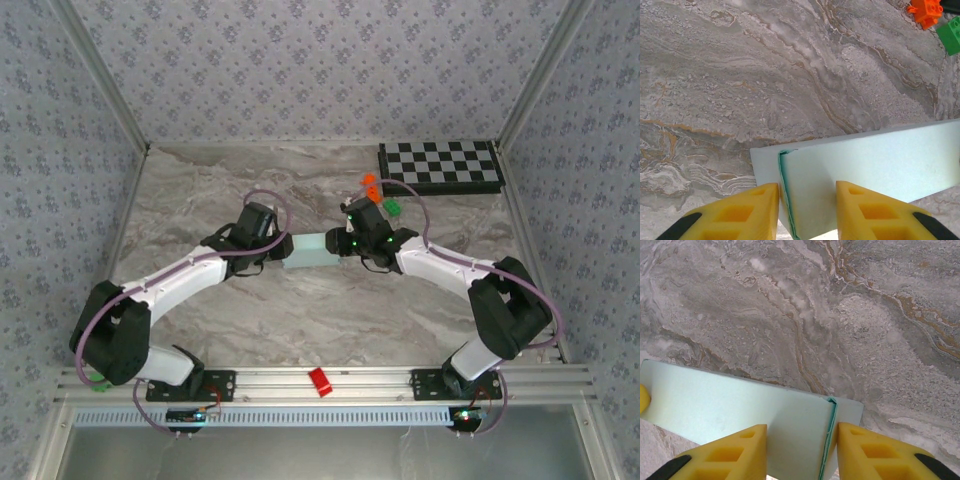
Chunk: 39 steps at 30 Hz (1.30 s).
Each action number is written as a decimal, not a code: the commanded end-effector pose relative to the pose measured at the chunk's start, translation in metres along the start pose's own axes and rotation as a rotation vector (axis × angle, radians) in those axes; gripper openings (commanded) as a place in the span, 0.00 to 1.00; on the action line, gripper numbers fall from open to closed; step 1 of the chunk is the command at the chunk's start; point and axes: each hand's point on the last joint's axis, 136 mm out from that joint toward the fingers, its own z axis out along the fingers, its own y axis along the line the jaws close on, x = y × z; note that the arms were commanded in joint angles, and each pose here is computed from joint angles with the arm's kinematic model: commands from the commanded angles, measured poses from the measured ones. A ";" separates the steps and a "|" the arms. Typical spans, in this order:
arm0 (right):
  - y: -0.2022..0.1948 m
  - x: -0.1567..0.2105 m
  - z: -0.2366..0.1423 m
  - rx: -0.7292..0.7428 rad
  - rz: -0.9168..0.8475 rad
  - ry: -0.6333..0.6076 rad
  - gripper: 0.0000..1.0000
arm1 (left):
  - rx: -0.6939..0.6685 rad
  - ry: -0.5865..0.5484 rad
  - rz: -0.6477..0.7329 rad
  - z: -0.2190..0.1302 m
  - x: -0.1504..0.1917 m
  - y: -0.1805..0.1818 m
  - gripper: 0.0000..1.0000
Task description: Fold the paper box
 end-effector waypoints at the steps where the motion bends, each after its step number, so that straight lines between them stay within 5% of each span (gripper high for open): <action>1: -0.057 0.062 0.010 0.211 -0.013 0.201 0.38 | -0.143 0.153 0.006 0.001 0.047 0.040 0.33; 16: -0.017 -0.017 -0.031 0.061 0.007 0.037 0.47 | -0.110 0.006 0.142 -0.034 -0.028 -0.001 0.58; 23: -0.025 -0.026 -0.056 0.044 0.023 0.007 0.50 | -0.014 0.017 0.397 -0.033 -0.042 -0.035 0.82; 30: -0.069 -0.009 -0.076 0.107 0.101 0.006 0.51 | 0.072 0.183 0.846 -0.028 -0.019 -0.072 0.98; 39: -0.101 0.009 -0.095 0.139 0.185 -0.022 0.52 | 0.187 0.386 1.060 -0.013 0.005 -0.084 0.99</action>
